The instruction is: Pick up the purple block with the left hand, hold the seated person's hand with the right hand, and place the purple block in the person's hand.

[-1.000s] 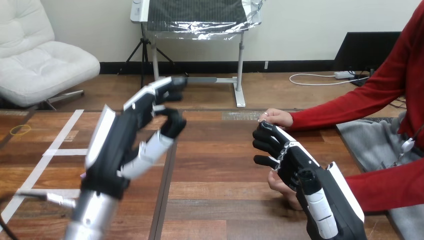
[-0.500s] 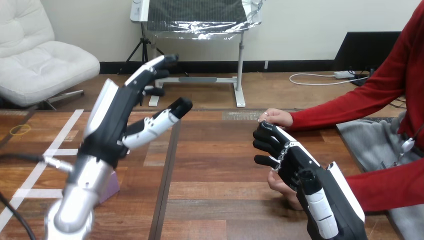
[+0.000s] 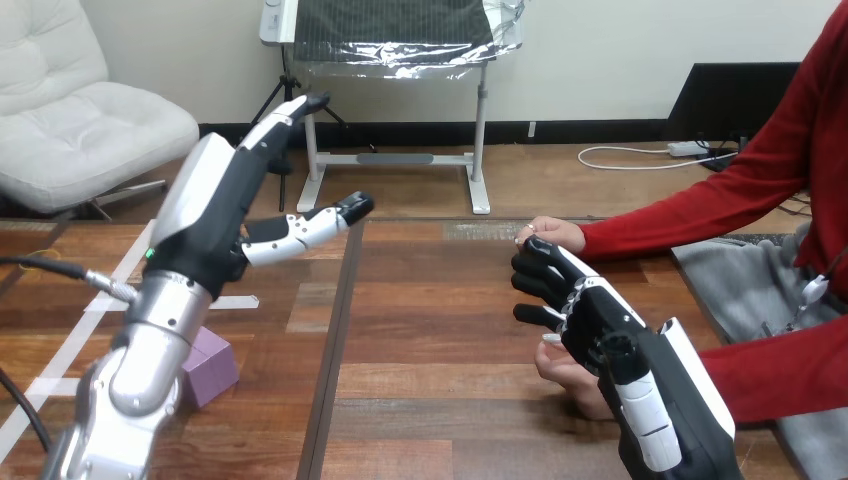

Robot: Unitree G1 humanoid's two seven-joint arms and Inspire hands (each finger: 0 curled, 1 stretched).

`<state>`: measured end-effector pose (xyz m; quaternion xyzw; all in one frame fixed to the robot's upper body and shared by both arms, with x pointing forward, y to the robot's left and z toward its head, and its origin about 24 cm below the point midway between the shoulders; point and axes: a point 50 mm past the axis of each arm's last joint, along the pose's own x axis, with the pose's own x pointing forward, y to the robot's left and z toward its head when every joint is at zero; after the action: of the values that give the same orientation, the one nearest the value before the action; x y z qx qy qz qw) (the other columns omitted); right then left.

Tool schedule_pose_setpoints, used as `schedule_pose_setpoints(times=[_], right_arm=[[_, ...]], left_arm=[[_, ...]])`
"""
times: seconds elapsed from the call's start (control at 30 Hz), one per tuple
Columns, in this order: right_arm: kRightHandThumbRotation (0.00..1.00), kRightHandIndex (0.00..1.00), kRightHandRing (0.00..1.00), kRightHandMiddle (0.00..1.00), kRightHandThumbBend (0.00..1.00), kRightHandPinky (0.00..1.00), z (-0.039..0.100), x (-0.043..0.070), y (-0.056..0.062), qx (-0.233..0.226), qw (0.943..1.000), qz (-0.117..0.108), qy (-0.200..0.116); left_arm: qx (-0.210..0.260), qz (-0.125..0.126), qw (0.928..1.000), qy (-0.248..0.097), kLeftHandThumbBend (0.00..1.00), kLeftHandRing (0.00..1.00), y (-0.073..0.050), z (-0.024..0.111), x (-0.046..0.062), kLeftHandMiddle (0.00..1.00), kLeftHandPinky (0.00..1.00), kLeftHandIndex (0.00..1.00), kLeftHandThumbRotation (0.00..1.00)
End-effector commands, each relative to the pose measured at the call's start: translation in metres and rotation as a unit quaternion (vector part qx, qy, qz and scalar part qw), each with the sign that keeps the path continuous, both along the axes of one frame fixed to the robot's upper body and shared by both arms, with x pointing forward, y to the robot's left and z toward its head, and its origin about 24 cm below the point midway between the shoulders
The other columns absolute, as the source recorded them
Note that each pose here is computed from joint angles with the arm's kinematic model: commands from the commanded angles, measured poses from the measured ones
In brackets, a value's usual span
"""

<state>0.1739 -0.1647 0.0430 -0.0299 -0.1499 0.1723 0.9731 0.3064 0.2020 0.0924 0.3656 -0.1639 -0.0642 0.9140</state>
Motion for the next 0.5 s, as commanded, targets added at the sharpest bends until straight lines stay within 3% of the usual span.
schedule_pose_setpoints(times=[0.0,0.47], right_arm=[[1.0,0.9,0.9,0.9,0.76,0.83,0.02,0.012,-0.001,0.0,0.9985,0.008,-0.055],[1.0,0.9,0.9,0.9,0.76,0.84,0.02,0.012,-0.002,-0.004,0.9983,0.009,-0.057]], left_arm=[[0.037,0.017,0.9991,-0.013,0.74,0.89,0.005,0.01,0.019,0.92,0.75,0.88,0.52],[0.105,0.052,0.9926,0.03,0.72,0.85,0.019,-0.003,0.036,0.89,0.73,0.88,0.51]])
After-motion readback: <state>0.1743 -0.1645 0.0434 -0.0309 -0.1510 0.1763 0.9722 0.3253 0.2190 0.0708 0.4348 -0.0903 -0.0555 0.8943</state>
